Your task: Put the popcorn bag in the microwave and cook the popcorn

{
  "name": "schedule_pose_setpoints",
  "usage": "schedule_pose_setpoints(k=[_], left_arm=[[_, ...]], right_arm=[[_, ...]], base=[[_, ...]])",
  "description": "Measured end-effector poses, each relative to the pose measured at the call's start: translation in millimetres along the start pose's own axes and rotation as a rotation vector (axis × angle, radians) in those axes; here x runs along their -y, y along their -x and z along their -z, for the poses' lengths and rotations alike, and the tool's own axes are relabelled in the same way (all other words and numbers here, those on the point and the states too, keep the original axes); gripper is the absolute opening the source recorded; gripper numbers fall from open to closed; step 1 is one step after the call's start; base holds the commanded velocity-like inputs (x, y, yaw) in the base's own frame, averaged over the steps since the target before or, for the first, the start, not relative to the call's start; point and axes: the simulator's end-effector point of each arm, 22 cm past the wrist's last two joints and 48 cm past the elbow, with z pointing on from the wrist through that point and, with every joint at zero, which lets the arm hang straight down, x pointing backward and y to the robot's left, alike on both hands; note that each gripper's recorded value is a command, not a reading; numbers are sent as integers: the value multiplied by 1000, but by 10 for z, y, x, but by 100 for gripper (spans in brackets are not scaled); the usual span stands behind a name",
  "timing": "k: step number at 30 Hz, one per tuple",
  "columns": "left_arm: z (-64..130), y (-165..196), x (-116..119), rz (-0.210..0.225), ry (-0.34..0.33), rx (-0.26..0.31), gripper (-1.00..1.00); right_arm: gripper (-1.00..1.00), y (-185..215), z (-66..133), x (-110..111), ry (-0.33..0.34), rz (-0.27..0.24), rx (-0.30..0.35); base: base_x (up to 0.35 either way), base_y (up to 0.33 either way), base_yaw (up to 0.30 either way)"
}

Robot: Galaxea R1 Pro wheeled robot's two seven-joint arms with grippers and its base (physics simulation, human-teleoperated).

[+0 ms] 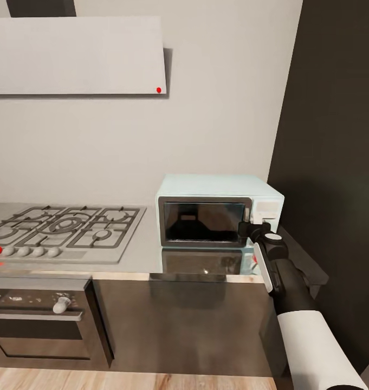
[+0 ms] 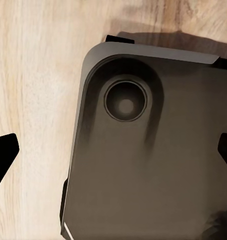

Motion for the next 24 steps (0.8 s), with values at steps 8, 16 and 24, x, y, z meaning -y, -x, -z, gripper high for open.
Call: schedule_pose_setpoints(k=[8,16,24], left_arm=[[-1,3,8,0,0,2,100],[0,5,10,-1,-1,3,100],[0,5,10,-3,-1,3,100]], right_arm=[[-100,-3,-3,-22,8,-8,-1],[-100,-2,-4,38,-10,-4,0],[-100,-9,-8,167,-31,-26,-3]], base=[[-111,0,0],[-177,84,0],[-125,109,0]])
